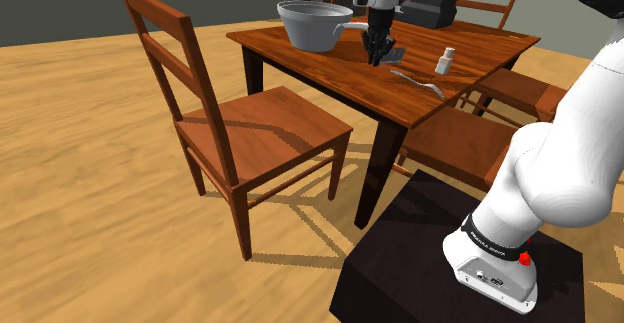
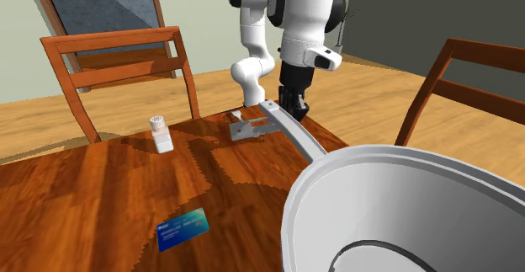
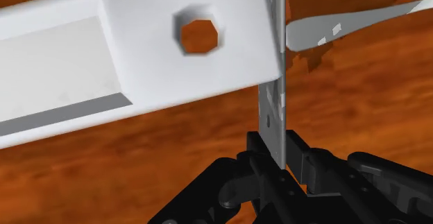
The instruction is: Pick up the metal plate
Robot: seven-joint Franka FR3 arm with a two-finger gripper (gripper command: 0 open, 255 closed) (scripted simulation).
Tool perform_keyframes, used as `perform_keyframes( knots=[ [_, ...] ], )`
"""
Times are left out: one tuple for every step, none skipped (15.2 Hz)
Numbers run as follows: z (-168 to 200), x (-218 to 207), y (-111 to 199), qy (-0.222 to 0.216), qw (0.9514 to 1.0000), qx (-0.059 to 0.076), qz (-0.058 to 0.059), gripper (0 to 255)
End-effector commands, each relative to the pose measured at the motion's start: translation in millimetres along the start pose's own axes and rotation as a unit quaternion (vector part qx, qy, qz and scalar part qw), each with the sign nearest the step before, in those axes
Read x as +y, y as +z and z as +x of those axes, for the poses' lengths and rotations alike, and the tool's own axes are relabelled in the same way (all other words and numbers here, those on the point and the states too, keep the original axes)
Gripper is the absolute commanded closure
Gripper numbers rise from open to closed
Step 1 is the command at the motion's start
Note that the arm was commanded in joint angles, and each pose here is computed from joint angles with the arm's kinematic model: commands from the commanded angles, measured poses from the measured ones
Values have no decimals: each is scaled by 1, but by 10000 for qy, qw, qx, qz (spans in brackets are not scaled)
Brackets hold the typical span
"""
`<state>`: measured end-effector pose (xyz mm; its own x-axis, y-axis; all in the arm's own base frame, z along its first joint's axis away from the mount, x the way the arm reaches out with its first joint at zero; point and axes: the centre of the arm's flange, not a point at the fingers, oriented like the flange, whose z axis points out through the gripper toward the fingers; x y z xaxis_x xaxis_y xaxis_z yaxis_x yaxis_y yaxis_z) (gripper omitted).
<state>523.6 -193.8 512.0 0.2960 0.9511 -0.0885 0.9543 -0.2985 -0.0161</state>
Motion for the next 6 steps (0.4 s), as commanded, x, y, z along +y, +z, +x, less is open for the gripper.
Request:
perform_keyframes(
  knots=[
    [0,-2,-10,1,10000,0,2,255],
    [-1,-2,-15,1,10000,0,2,255],
    [-1,-2,-20,1,10000,0,2,255],
    [-2,-2,-26,1,10000,0,2,255],
    [-2,-2,-26,1,10000,0,2,255],
    [-2,-2,-26,1,10000,0,2,255]
  ],
)
